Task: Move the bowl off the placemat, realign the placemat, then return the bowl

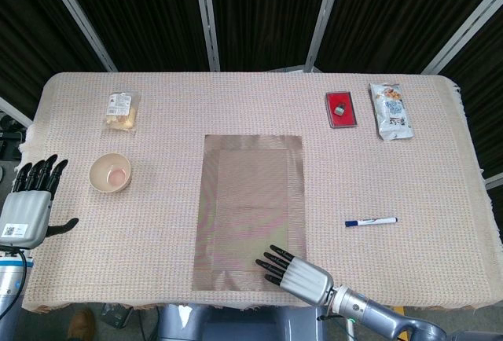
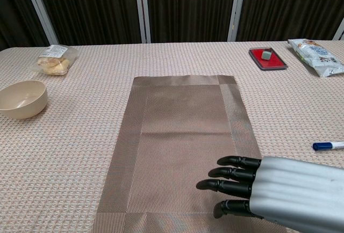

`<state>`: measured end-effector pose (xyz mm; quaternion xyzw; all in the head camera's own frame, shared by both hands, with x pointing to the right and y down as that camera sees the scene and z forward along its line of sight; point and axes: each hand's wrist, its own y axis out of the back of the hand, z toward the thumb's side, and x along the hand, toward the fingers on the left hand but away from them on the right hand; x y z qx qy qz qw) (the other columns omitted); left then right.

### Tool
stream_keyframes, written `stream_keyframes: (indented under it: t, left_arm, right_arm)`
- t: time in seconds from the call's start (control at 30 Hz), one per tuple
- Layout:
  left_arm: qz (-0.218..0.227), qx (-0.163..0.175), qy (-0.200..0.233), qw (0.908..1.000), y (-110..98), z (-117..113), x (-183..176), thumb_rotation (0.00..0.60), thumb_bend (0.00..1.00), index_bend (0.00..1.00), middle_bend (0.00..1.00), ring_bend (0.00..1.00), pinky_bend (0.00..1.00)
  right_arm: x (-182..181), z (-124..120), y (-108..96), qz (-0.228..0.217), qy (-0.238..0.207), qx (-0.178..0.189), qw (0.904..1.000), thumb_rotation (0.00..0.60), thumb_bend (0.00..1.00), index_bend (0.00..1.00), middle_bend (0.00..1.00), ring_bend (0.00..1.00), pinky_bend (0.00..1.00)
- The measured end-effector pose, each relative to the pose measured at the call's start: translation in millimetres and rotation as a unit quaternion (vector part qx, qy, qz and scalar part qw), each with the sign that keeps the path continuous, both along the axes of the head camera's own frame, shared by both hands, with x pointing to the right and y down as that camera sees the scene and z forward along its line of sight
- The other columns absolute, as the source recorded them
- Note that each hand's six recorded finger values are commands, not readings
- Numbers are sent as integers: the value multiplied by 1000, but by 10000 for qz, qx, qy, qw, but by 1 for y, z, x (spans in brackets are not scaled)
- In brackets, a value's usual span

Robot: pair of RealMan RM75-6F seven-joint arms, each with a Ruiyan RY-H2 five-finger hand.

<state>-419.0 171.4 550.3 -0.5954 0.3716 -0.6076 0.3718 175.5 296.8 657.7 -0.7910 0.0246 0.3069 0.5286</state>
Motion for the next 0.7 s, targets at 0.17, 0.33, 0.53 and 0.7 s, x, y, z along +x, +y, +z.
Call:
stream_keyframes:
  t: [0.17,0.33,0.53,0.7]
  left_arm:
    - [-8,-13,19,10000,0,0,0,600,0,0,0,0,0]
    - [21,-30,62,10000,0,0,3,600,0,0,0,0,0]
    - [51,-71,65,9999,0,2,6,600,0,0,0,0,0]
    - [54,-70,71,9999,0,3,6,600,0,0,0,0,0]
  right_arm:
    - [6,4,1,-47,162,48,9998,600,0,233,0,0,0]
    - [10,3,3,-63,238,28,9997,600,0,233,0,0,0]
    - [12,5,1,-25,269,49,9996,600,0,233,0,0,0]
    - [14,7,1,0,305,28,9995,600,0,233,0,0,0]
